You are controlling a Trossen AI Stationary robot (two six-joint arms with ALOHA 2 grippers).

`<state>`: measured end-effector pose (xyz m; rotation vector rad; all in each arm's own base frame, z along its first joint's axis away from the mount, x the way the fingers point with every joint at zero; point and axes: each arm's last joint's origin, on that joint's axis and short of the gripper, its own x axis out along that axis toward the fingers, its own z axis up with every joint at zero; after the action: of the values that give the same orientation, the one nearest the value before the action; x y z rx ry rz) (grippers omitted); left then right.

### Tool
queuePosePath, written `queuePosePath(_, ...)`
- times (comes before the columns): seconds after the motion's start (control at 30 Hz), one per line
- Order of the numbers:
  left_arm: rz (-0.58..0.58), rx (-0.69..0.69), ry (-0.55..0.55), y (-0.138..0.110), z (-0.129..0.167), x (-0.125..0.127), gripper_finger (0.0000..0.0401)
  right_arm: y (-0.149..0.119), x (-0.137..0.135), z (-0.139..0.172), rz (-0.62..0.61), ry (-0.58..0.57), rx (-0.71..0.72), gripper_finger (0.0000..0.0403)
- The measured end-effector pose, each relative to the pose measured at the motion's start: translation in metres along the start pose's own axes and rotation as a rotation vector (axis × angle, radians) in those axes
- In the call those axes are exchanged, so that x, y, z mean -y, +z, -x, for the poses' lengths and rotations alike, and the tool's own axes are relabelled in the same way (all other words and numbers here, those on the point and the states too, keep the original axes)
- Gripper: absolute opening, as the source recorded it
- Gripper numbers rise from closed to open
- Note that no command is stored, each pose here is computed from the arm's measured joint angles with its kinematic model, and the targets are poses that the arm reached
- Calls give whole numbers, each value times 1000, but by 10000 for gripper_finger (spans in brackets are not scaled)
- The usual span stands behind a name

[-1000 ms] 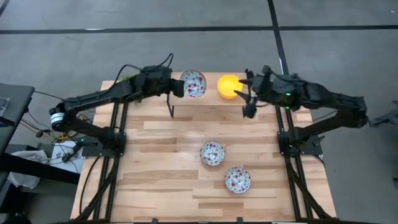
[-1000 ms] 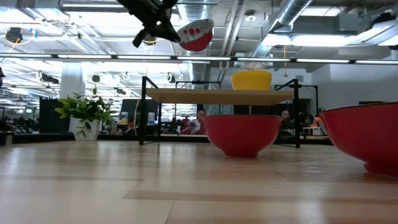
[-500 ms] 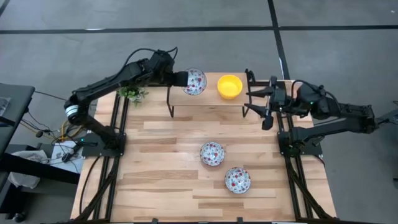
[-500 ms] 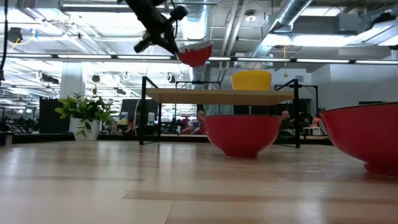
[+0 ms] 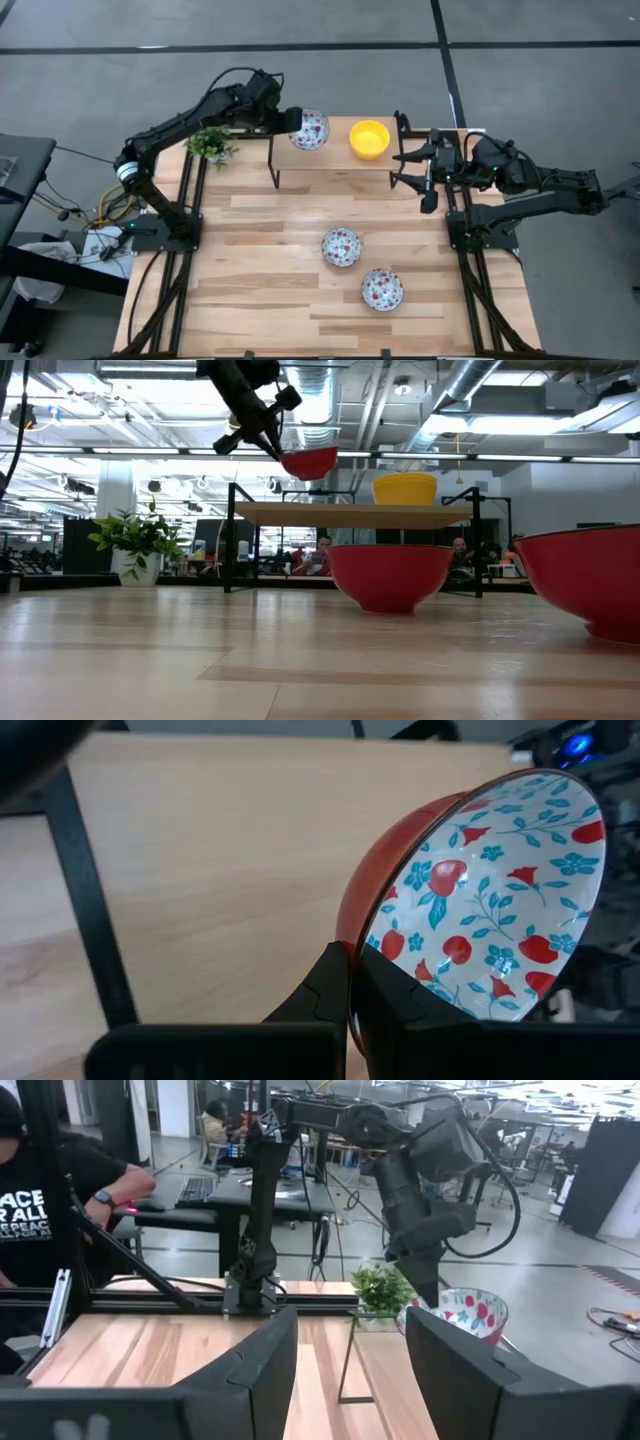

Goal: Pick & Place Mini bowls
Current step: Put the top orange bowl on the shelf

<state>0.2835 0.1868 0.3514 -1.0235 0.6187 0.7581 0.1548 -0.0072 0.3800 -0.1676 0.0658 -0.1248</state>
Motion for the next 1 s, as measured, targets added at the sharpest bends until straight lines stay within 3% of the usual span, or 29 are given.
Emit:
queuePosePath(0.3,10,59,-59,16,16,17,5,0,0,1,94,53,7,176)
queuePosePath(0.5,52,-13,24,25,-3,14,5,2,3,11,86,133,49,176)
queuePosePath(0.7,85,-112,68,24,-16,10,4,0,2,12,49,144,22,175)
queuePosePath(1.0,123,-155,133,22,-25,3,5,0,2,12,41,143,19,178)
